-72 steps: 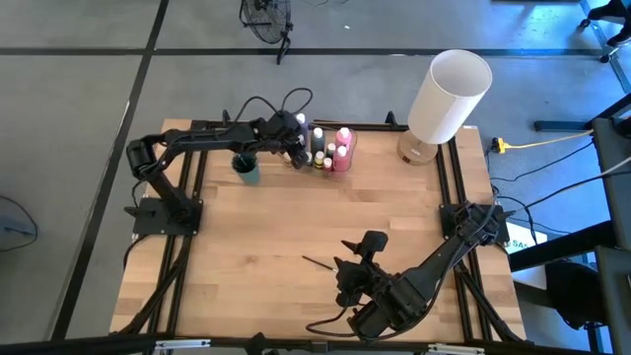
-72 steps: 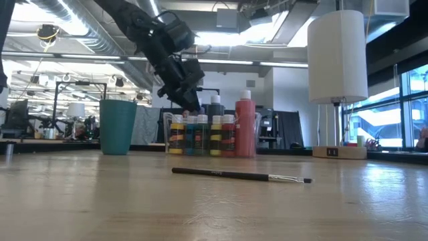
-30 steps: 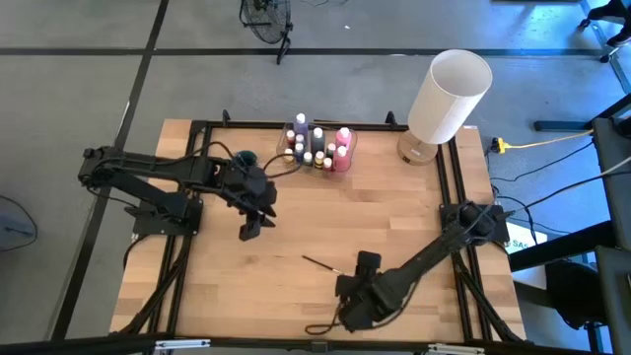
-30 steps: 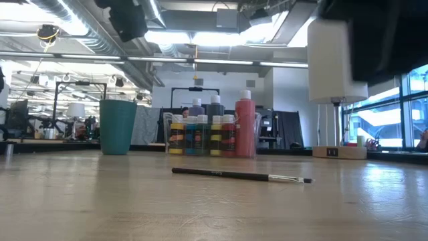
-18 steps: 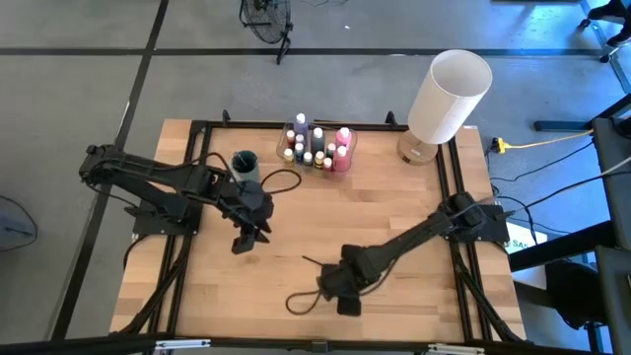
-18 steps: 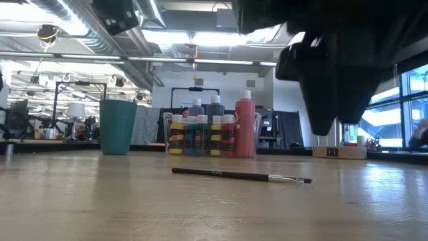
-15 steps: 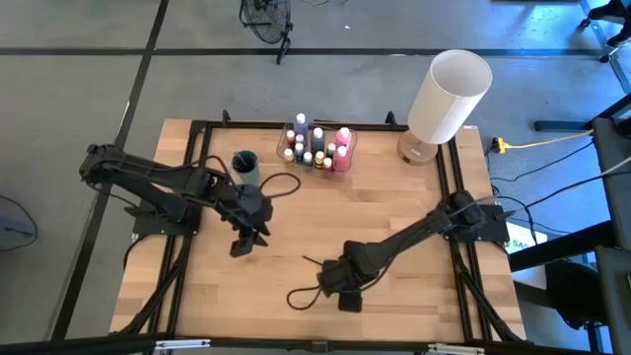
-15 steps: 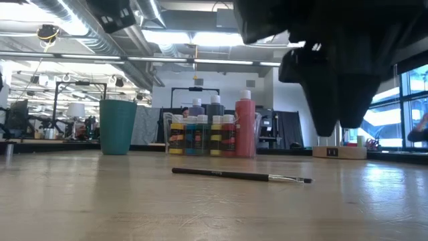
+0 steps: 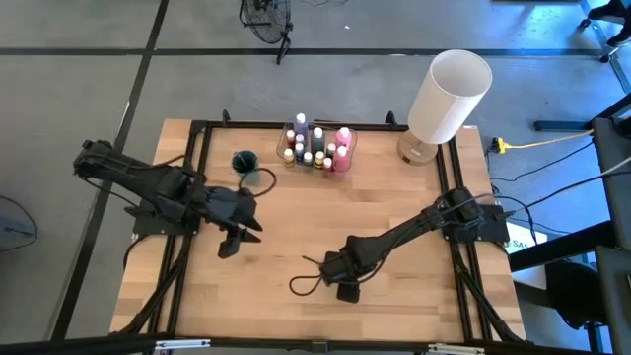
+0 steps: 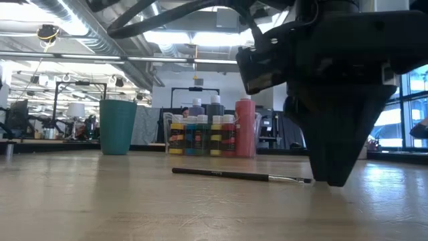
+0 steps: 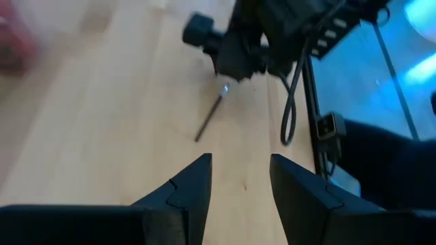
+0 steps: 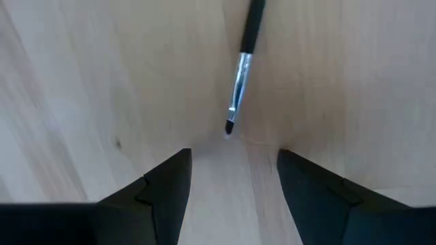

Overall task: Pick & Place Paint Supplies
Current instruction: Put the silver paint brush into the green cup

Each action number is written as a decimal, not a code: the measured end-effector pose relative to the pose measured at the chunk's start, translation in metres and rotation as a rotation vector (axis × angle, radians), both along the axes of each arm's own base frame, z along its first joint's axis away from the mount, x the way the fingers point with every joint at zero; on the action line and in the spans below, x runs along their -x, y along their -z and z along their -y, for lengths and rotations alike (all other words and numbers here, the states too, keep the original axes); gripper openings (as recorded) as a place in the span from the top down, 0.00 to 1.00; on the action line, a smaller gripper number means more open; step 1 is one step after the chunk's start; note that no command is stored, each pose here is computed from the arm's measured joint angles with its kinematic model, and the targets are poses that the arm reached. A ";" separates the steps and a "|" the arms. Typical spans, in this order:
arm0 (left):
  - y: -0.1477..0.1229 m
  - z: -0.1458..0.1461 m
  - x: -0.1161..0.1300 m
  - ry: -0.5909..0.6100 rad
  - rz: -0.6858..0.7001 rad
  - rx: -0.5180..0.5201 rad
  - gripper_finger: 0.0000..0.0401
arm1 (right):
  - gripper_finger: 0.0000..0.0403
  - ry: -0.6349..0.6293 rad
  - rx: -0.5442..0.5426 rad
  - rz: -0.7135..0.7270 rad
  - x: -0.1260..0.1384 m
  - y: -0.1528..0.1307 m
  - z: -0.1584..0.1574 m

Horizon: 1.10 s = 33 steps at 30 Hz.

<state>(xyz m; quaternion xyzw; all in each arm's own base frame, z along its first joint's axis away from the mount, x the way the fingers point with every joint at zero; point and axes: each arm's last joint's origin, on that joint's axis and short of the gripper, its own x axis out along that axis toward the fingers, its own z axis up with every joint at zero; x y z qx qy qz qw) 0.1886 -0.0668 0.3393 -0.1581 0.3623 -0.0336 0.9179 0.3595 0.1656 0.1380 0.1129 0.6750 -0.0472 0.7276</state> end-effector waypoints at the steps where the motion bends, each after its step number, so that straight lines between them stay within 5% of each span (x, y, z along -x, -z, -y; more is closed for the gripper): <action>1: -0.002 0.000 0.003 -0.012 0.015 -0.009 0.64 | 0.45 0.014 -0.004 0.003 -0.001 0.000 0.001; 26: -0.009 0.003 0.014 -0.076 0.087 -0.082 0.64 | 0.45 0.052 0.080 0.106 -0.005 0.003 -0.001; 33: -0.009 0.003 0.014 -0.079 0.086 -0.079 0.64 | 0.51 0.064 0.060 0.082 -0.004 0.004 -0.001</action>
